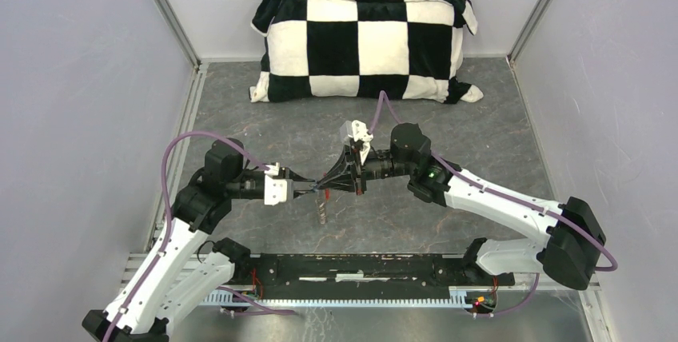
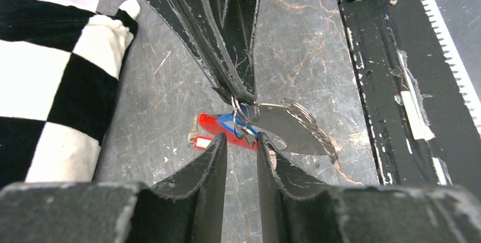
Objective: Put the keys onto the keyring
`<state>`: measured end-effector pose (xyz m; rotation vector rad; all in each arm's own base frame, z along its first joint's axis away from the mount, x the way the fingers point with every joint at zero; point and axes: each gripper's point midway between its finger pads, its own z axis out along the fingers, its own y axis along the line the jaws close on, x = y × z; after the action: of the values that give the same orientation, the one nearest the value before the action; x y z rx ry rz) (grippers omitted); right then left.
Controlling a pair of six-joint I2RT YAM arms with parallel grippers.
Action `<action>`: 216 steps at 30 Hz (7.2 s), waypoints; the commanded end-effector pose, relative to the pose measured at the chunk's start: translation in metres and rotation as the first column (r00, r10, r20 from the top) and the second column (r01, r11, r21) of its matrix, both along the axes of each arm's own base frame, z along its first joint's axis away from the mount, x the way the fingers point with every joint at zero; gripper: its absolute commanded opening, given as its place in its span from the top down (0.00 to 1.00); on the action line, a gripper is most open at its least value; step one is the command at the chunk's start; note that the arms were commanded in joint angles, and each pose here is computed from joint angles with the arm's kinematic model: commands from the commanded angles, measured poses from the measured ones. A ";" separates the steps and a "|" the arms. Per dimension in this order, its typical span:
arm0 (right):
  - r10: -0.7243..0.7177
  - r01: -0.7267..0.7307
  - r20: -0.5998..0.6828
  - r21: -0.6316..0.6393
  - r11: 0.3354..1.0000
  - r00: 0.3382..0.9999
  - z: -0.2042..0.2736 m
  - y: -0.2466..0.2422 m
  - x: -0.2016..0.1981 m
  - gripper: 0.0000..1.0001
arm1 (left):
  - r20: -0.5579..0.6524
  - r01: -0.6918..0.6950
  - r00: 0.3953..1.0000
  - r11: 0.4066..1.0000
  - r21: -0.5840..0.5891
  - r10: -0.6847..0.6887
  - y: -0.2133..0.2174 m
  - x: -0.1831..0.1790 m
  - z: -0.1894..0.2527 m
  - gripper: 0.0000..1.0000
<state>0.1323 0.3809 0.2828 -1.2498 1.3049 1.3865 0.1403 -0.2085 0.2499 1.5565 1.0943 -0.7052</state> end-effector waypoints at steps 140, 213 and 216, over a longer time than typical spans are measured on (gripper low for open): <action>0.032 0.027 0.146 -0.382 0.924 0.989 -0.015 0.008 0.017 0.63 | -0.177 0.000 0.984 1.000 0.011 0.002 -0.006 0.000 -0.006 0.98; -0.149 0.188 -0.118 0.498 0.847 0.982 0.060 -0.019 -0.009 1.00 | 0.066 -0.063 0.995 0.983 -0.174 0.075 -0.001 0.001 0.043 0.32; -0.139 0.178 -0.116 0.481 0.859 0.984 0.057 -0.017 -0.010 1.00 | 0.082 -0.050 0.995 0.985 -0.166 0.064 0.000 -0.002 0.045 0.36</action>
<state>0.1282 0.3717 0.3092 -0.7642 1.1066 1.5138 0.1418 -0.2105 0.2780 1.3469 1.0901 -0.7352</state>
